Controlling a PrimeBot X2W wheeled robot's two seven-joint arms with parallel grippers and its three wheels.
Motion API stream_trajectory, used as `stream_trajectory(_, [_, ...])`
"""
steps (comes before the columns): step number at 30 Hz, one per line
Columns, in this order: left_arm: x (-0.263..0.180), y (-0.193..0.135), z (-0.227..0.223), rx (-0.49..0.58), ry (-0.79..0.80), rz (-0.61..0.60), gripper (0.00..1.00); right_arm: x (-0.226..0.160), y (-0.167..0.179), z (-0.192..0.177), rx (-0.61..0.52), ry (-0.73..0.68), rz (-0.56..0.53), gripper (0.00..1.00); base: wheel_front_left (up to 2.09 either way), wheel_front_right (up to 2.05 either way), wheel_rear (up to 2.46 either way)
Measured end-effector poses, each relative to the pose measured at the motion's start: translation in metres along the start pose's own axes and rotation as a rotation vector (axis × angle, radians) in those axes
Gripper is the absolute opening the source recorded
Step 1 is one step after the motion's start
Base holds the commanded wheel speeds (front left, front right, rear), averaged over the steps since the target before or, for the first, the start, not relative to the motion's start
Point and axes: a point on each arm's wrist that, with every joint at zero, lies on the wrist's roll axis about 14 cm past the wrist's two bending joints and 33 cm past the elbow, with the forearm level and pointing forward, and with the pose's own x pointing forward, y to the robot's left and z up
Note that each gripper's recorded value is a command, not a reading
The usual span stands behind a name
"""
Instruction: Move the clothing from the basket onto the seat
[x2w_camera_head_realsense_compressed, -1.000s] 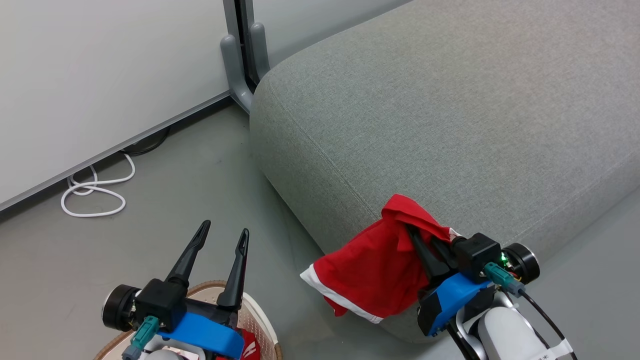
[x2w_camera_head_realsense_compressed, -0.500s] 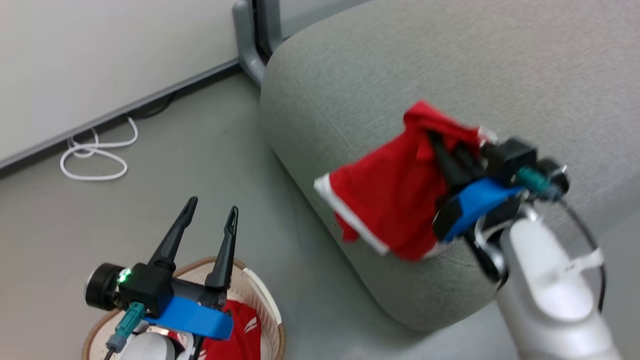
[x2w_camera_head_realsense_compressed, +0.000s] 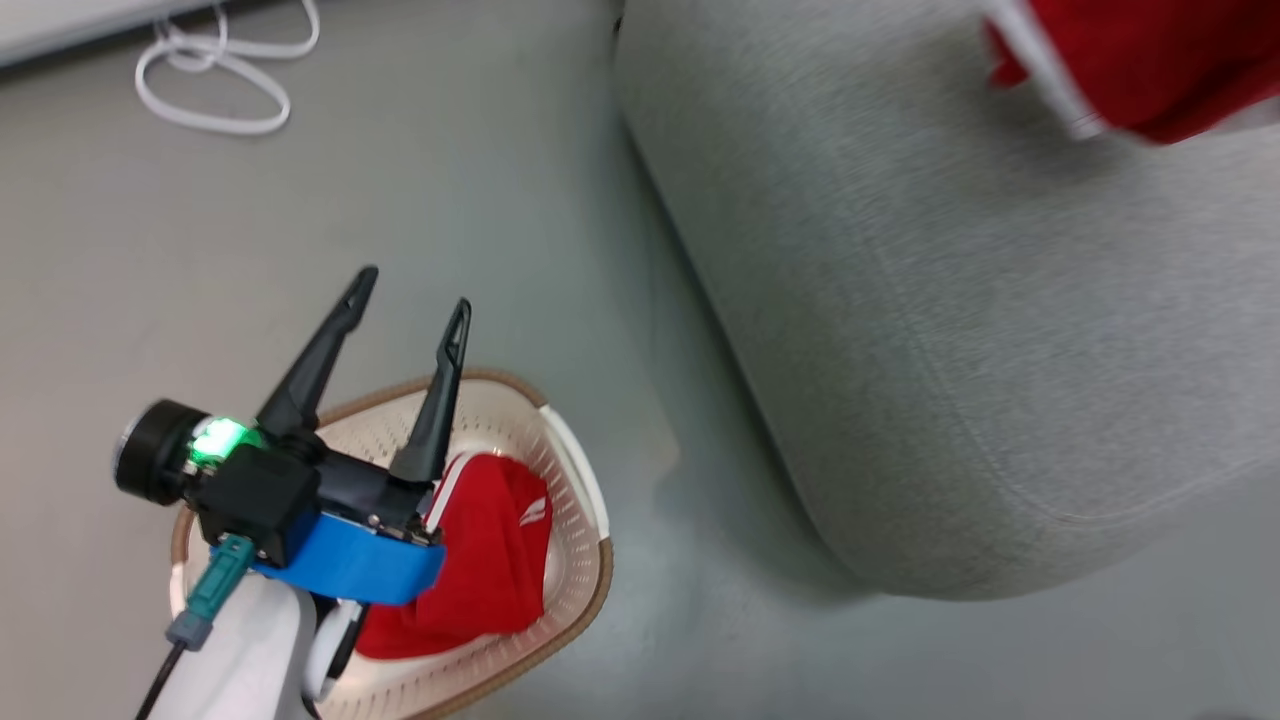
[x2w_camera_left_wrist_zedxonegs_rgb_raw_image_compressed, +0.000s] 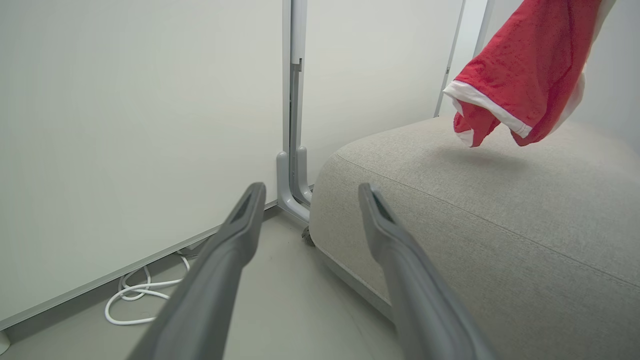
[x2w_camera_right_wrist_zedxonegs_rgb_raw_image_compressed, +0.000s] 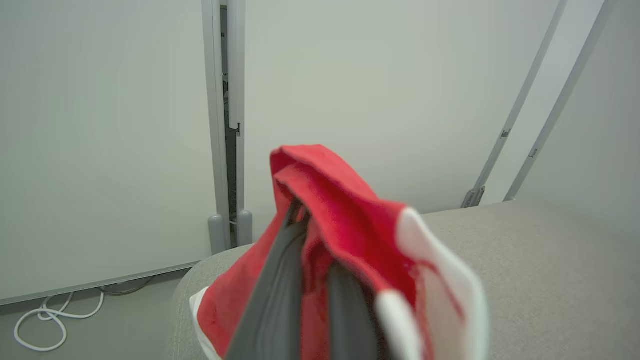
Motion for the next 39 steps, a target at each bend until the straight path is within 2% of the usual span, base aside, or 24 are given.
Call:
stream_trajectory(4, [-0.001, 0.023, -0.012, 0.008, 0.004, 0.035, 1.00, 0.028, -0.009, -0.021, 0.030, 0.034, -0.057, 0.00, 0.00, 0.00, 0.00])
stream_trajectory(9, [-0.007, 0.046, -0.032, 0.010, 0.032, 0.072, 1.00, 0.045, -0.003, -0.091, 0.040, 0.180, -0.091, 0.00, 0.00, 0.00, 0.00])
stream_trajectory(16, [-0.021, 0.068, -0.058, 0.003, 0.088, 0.125, 1.00, 0.042, 0.013, -0.182, -0.030, 0.375, -0.092, 0.00, 0.00, 0.00, 0.00])
stream_trajectory(17, [-0.023, 0.070, -0.060, 0.003, 0.093, 0.131, 1.00, 0.041, 0.016, -0.190, -0.040, 0.389, -0.089, 0.22, 0.00, 0.00, 0.00])
stream_trajectory(18, [-0.024, 0.071, -0.061, 0.002, 0.098, 0.135, 1.00, 0.040, 0.017, -0.195, -0.057, 0.398, -0.085, 0.22, 0.00, 0.00, 0.00])
stream_trajectory(19, [-0.025, 0.071, -0.060, 0.002, 0.099, 0.138, 1.00, 0.039, 0.019, -0.197, -0.066, 0.404, -0.082, 1.00, 0.00, 0.00, 0.00])
stream_trajectory(28, [-0.021, 0.062, -0.032, -0.003, 0.053, 0.152, 1.00, 0.022, 0.025, -0.182, -0.139, 0.384, -0.036, 1.00, 0.00, 0.00, 0.00])
stream_trajectory(39, [-0.043, 0.042, 0.016, -0.006, 0.005, 0.211, 1.00, -0.035, 0.037, -0.147, -0.089, 0.308, 0.044, 1.00, 0.00, 0.00, 0.00])
